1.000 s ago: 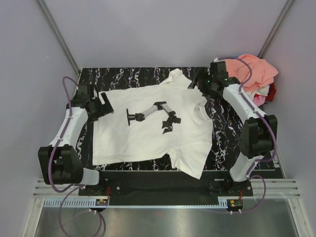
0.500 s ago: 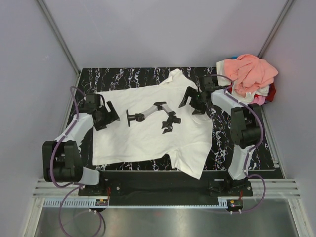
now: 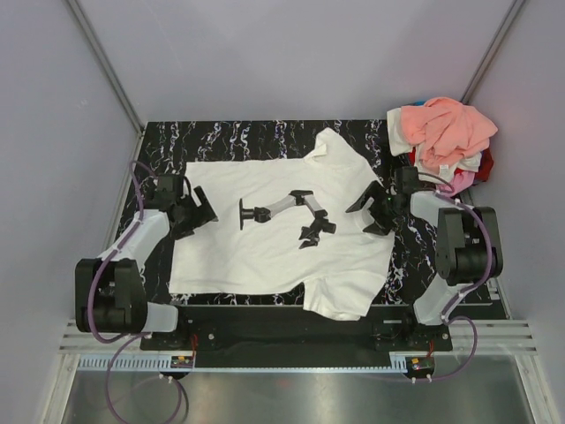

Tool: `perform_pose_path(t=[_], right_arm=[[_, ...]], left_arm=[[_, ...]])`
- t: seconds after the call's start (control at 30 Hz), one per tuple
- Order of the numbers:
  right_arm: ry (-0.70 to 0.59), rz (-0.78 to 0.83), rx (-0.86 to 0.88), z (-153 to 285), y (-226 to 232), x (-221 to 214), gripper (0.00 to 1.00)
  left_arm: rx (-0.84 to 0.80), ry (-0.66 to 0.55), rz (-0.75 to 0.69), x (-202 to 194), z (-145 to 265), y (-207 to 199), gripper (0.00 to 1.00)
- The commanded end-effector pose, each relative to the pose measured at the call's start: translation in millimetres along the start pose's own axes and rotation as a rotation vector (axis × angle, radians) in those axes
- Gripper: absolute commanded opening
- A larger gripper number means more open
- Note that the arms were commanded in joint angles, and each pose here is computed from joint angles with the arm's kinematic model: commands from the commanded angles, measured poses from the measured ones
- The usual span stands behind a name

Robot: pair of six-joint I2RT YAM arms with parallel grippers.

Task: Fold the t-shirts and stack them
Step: Flatten the tshirt out

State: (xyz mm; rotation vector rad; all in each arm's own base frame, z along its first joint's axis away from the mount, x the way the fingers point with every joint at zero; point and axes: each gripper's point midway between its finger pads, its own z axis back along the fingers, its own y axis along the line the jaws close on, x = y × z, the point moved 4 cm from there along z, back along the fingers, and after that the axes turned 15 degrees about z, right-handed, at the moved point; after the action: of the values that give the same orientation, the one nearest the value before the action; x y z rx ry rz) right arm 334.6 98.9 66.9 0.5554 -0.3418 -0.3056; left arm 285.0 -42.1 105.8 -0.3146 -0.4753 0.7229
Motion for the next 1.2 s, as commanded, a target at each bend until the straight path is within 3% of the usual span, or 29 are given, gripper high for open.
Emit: perform_pose_path(t=[0.0,0.17,0.3,0.43,0.57,0.93,0.97,1.17], right_arm=[[0.007,-0.097,-0.156,20.8,-43.0,-20.3,0.95],[-0.030,-0.104,-0.293,53.3,-63.8,-28.4,0.99],[-0.125,-0.046,-0.311,85.8,-46.5,-9.1,0.98],[-0.216,0.024,-0.233,118.0,-8.5,25.6,0.99],[-0.266,0.091,-0.102,122.7,26.3,60.7,0.97],[-0.289,0.140,0.080,37.2,72.1,190.7,0.85],[-0.255,0.124,0.057,12.4,64.0,193.3,0.85],[-0.262,0.166,0.047,-40.5,76.4,223.1,0.83]], left_arm=[[-0.055,-0.045,-0.001,-0.2,15.9,-5.7,0.86],[-0.082,-0.037,0.015,-16.4,31.2,1.1,0.86],[-0.104,-0.074,-0.031,-10.3,69.6,-6.8,0.87],[-0.158,-0.115,-0.132,-4.8,104.6,-15.4,0.87],[-0.141,-0.176,-0.190,-5.5,117.7,-3.9,0.88],[-0.308,-0.256,-0.240,-14.5,134.2,-11.1,0.88],[-0.318,-0.261,-0.241,-15.1,136.3,-11.7,0.88],[-0.344,-0.280,-0.241,-15.7,140.5,-13.0,0.88]])
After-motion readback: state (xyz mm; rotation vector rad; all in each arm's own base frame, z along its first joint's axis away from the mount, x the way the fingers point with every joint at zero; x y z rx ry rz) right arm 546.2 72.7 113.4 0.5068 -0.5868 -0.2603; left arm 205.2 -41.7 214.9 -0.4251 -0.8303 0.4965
